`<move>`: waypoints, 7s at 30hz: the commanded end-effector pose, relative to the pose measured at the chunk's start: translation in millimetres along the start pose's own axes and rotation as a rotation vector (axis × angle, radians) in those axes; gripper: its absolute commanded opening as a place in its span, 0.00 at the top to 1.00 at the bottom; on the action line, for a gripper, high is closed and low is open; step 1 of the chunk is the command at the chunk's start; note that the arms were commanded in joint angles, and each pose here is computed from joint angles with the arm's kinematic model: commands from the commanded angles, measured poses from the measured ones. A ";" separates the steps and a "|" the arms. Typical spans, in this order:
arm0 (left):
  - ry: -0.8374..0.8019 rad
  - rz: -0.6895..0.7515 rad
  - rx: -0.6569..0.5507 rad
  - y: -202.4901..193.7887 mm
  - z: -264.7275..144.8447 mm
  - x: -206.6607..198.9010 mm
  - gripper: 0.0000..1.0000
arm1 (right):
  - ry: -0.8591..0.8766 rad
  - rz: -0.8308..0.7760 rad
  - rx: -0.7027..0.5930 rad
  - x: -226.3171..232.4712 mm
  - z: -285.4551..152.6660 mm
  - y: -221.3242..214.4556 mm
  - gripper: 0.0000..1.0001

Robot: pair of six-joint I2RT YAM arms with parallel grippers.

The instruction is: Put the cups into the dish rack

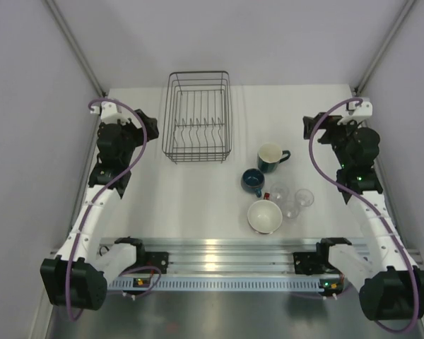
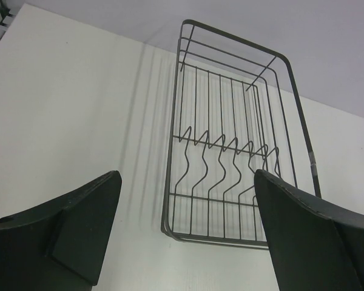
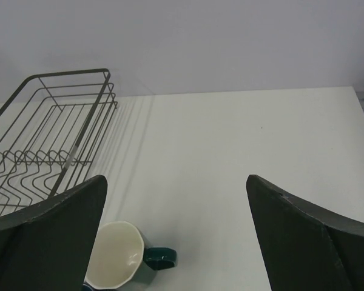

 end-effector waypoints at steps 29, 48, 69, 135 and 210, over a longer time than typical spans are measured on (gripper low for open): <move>-0.046 0.032 0.025 -8.4 4.1 0.9 0.03 | 0.124 0.002 0.581 71.2 27.3 -78.6 0.43; -0.041 0.054 0.030 -11.0 3.9 3.6 0.03 | 0.020 0.026 0.711 83.2 35.5 -100.9 0.55; -0.037 0.081 0.035 -12.0 5.3 5.3 0.02 | -0.017 0.002 0.817 91.0 54.0 -128.3 0.90; -0.683 -1.198 0.564 -18.6 59.4 -174.9 0.01 | 0.338 0.126 -0.571 158.4 61.3 56.4 1.00; -0.848 -1.295 0.483 -22.6 91.6 -205.3 1.00 | 0.394 0.072 -0.434 180.4 60.2 0.3 0.49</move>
Point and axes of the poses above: each gripper's point midway between its finger pads, its own z axis out along the fingers, its own x axis along the line the jaws close on, y = z × x, the point moved 10 cm from there along -z, back along the fingers, and after that the axes turned 7 degrees about -z, right-handed, at the moved point
